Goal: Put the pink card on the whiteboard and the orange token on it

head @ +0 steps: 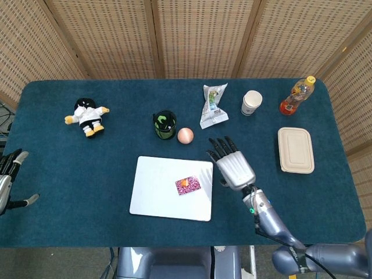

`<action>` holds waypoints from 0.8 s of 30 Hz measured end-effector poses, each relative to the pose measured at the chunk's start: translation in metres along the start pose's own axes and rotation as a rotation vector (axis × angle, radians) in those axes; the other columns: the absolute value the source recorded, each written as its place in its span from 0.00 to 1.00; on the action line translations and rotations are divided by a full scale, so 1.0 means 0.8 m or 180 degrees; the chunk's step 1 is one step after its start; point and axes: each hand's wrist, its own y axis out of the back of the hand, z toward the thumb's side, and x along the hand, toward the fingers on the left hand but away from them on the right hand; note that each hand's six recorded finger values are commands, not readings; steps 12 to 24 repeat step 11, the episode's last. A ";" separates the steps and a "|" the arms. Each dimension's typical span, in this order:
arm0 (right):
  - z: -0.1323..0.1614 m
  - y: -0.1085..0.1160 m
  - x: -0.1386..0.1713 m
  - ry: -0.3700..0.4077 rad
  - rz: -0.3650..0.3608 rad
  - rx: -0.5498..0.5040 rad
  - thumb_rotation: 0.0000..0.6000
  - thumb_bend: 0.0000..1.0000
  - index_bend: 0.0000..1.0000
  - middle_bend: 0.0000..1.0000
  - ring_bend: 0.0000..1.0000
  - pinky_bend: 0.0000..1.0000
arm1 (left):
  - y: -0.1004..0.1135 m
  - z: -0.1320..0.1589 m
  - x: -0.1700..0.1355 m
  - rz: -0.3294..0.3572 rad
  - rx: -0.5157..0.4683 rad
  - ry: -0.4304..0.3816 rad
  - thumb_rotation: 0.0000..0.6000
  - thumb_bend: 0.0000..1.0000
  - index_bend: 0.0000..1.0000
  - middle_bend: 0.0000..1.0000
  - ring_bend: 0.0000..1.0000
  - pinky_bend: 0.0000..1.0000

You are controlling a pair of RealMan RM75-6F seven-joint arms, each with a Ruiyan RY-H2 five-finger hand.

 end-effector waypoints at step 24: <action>-0.187 -0.014 0.156 -0.0812 -0.0534 -0.0573 1.00 0.00 0.00 0.00 0.00 0.00 | -0.004 -0.005 -0.009 0.0124 0.0024 -0.0008 1.00 0.00 0.00 0.00 0.00 0.00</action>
